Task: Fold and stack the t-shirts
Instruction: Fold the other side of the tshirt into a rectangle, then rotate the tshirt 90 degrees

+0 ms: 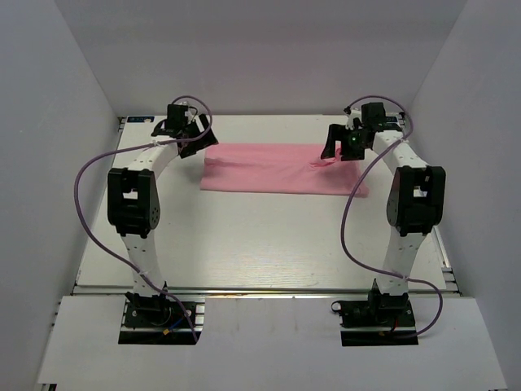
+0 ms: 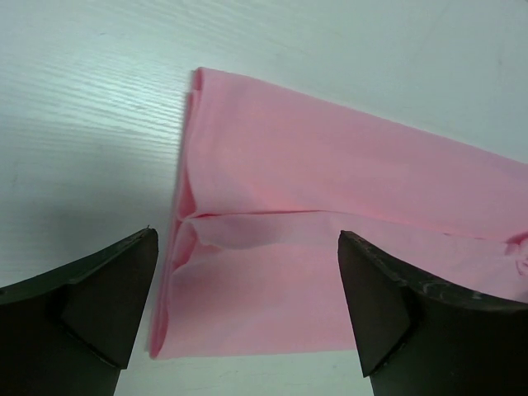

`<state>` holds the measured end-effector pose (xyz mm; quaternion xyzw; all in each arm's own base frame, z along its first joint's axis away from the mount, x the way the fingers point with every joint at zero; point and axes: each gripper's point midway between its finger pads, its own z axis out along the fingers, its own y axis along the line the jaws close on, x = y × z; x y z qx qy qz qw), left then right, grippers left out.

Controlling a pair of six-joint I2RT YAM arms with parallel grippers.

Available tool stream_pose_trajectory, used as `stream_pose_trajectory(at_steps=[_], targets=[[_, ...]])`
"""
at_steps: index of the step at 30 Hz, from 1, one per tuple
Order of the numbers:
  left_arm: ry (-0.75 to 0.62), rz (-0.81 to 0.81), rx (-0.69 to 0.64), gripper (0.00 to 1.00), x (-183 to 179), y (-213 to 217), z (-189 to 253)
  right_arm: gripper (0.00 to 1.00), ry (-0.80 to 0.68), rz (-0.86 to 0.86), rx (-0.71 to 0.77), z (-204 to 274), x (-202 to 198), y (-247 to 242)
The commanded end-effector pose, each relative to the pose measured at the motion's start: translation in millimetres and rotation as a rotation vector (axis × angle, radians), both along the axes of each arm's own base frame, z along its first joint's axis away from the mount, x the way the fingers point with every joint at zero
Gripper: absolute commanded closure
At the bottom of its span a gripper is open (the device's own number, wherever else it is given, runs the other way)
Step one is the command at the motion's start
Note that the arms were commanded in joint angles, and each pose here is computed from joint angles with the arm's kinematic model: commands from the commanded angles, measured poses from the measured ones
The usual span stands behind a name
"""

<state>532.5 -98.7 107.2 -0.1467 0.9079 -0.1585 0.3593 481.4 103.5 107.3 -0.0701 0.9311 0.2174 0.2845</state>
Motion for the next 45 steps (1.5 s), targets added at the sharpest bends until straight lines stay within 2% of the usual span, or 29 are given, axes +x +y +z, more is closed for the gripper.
stream_pose_trajectory(at_steps=[1, 11, 17, 23, 30, 32, 35, 36, 38, 41, 45], targets=[[-0.096, -0.124, -0.042, 0.0, -0.5, -31.9, 35.8, 0.1, -0.005, 0.003, 0.073, -3.5, 1.8, 11.8], [-0.021, -0.267, -0.043, 0.0, -3.3, -78.7, -23.7, 0.1, 0.035, 0.055, 0.204, -26.1, 20.7, 37.7], [0.06, -0.249, -0.019, 0.0, -23.0, -70.5, -56.5, 0.1, 0.029, 0.049, 0.238, -36.7, 35.6, 51.5], [0.139, -0.223, 0.031, 0.0, -46.2, -56.7, -78.8, 0.1, -0.066, -0.023, 0.288, -19.8, 73.6, 62.6], [0.231, -0.223, 0.041, 0.0, -84.3, -48.2, -89.1, 0.1, -0.098, -0.087, 0.422, -10.7, 112.4, 84.5], [0.247, -0.233, 0.043, 0.0, -102.0, -48.5, -88.5, 0.1, -0.071, -0.078, 0.407, -12.6, 110.2, 88.3], [0.274, -0.26, 0.026, 0.0, -134.6, -54.6, -86.0, 0.1, -0.138, -0.08, 0.306, 3.4, 115.5, 79.0], [0.324, -0.26, 0.016, 0.0, -154.3, -52.1, -92.9, 0.1, -0.16, -0.127, 0.255, 4.0, 121.1, 67.3], [0.339, -0.287, -0.003, 0.0, -174.8, -61.4, -90.1, 0.1, -0.151, -0.154, 0.199, 13.6, 114.4, 56.4], [0.378, -0.377, -0.039, 0.0, -225.3, -81.6, -86.1, 0.1, -0.16, -0.221, 0.114, 23.2, 108.9, 39.5], [0.308, -0.436, -0.037, 0.0, -245.6, -93.9, -52.8, 0.1, -0.142, -0.17, 0.095, 28.1, 82.8, 44.7]])
